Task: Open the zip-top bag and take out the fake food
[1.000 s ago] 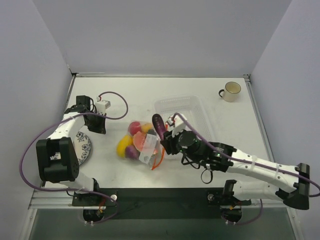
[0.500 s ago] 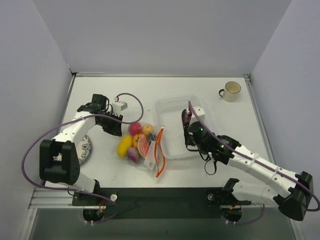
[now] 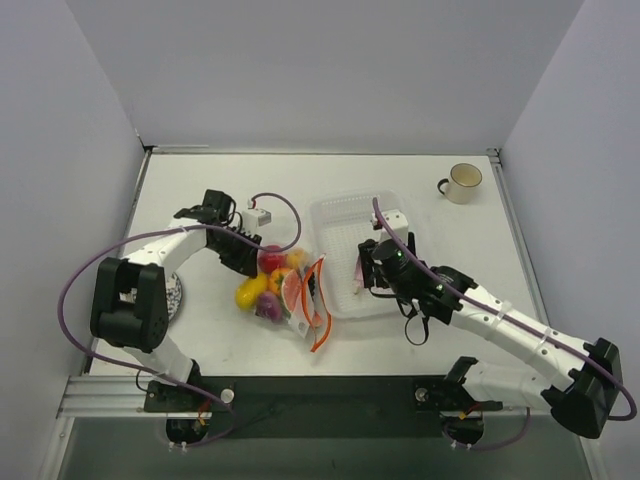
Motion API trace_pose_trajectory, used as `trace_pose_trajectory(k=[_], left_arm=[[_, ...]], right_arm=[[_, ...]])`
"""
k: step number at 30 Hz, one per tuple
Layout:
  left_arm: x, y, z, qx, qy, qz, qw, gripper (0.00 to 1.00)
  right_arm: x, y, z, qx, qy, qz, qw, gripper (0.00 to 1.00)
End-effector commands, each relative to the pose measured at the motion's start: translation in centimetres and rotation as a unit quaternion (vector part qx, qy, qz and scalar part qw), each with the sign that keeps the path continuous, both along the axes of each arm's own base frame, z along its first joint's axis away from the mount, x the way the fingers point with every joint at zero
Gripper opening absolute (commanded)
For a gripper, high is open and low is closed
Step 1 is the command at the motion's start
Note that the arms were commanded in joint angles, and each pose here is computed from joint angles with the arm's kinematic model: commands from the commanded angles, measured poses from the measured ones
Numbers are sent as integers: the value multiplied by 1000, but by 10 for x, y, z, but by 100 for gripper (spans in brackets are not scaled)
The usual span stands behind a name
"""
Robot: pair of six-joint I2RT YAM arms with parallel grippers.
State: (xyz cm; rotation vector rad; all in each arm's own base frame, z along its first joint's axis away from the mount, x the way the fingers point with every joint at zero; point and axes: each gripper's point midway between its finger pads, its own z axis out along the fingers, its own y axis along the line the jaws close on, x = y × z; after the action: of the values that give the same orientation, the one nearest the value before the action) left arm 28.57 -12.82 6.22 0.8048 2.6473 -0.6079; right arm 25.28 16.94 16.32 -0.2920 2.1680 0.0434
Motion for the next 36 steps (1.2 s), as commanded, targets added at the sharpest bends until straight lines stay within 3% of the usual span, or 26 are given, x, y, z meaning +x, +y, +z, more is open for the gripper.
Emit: trace_pose_trajectory(k=[1,4,13,24,29,30,31,32,36], left_arm=[[13,8,-32,36,6,-4,999,36],[18,15,-33,52,-1,6,999,36],[20,41,10,17,-34,35,999,37],[9,66,-15,15,-2,58,998,32],[5,59,-9,-6,0,58,998,38],[3,56,-11,-16,5,56,998,51],[0,54,-12,-20,11,53,998,85],[-3,51,-13,-24,18,44,999,97],[-7,43,-6,-39,28,29,998,97]], right_arm=[[-14,9,3,-2,-5,28,1000,61],[-28,29,-1,-13,-5,66,998,62],[-50,86,-34,-27,29,123,992,55],[-60,134,-62,-42,47,161,985,50],[-57,127,-49,-86,7,147,985,49],[-57,122,-51,-93,7,142,985,49],[-56,119,-50,-95,5,140,986,49],[-57,112,-58,-98,14,131,986,49],[-66,90,-75,-101,37,111,988,48]])
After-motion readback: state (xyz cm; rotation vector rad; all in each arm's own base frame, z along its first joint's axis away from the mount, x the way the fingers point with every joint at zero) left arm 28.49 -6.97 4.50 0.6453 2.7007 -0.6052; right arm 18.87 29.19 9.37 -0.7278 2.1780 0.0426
